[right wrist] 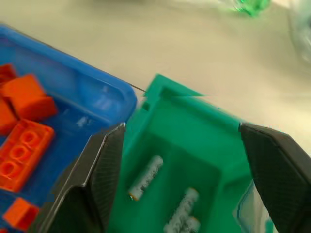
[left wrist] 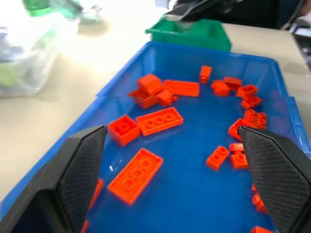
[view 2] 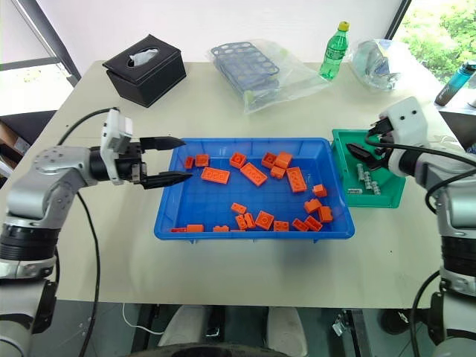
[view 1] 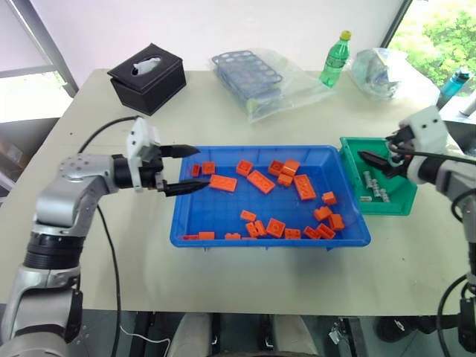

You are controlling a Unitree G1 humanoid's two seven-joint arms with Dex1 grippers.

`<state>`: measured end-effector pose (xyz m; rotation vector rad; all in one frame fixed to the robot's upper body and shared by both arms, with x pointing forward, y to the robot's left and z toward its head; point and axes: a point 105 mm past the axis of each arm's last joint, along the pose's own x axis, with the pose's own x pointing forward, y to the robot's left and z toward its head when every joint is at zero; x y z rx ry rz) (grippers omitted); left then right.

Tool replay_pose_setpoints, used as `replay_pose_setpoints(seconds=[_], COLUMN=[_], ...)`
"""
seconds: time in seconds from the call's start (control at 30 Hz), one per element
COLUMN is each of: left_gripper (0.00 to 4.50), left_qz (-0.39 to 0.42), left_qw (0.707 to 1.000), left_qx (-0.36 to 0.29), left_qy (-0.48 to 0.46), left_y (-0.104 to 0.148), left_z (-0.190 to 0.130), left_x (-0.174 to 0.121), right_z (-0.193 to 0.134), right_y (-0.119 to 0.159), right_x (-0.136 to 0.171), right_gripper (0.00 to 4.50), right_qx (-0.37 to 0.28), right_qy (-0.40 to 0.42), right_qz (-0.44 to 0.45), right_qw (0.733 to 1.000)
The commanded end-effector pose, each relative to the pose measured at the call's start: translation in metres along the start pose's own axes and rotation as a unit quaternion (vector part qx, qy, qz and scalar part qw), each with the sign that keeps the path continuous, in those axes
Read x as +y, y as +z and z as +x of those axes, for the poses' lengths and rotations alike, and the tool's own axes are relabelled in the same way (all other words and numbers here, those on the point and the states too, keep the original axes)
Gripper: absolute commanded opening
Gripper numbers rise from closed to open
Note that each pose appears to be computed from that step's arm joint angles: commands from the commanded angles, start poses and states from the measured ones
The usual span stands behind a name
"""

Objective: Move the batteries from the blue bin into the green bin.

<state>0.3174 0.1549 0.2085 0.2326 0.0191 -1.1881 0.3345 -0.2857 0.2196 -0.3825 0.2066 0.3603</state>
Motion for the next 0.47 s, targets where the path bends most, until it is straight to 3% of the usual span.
replay_pose_setpoints(seconds=[0.03,0.13,0.27,0.47], left_gripper=[4.50,4.50,4.50,4.50], left_qz=[0.008,0.001,-0.002,0.002], left_qw=[1.000,0.999,0.998,0.998], left_qx=[-0.012,-0.005,0.007,0.021], left_qy=[0.023,0.045,0.062,0.061], left_y=[0.019,0.020,0.020,0.015], left_z=[-0.024,-0.042,-0.058,-0.065], left_x=[0.005,0.012,0.016,0.014], right_z=[-0.036,-0.058,-0.078,-0.079], right_y=[0.018,0.011,-0.017,-0.030], right_x=[-0.004,-0.007,-0.017,-0.014], right_gripper=[3.96,3.96,3.96,3.96], right_qx=[-0.052,-0.059,-0.001,0.009], right_qy=[0.066,0.110,0.149,0.171], right_qz=[-0.052,-0.061,-0.046,-0.029], right_qw=[0.995,0.990,0.988,0.985])
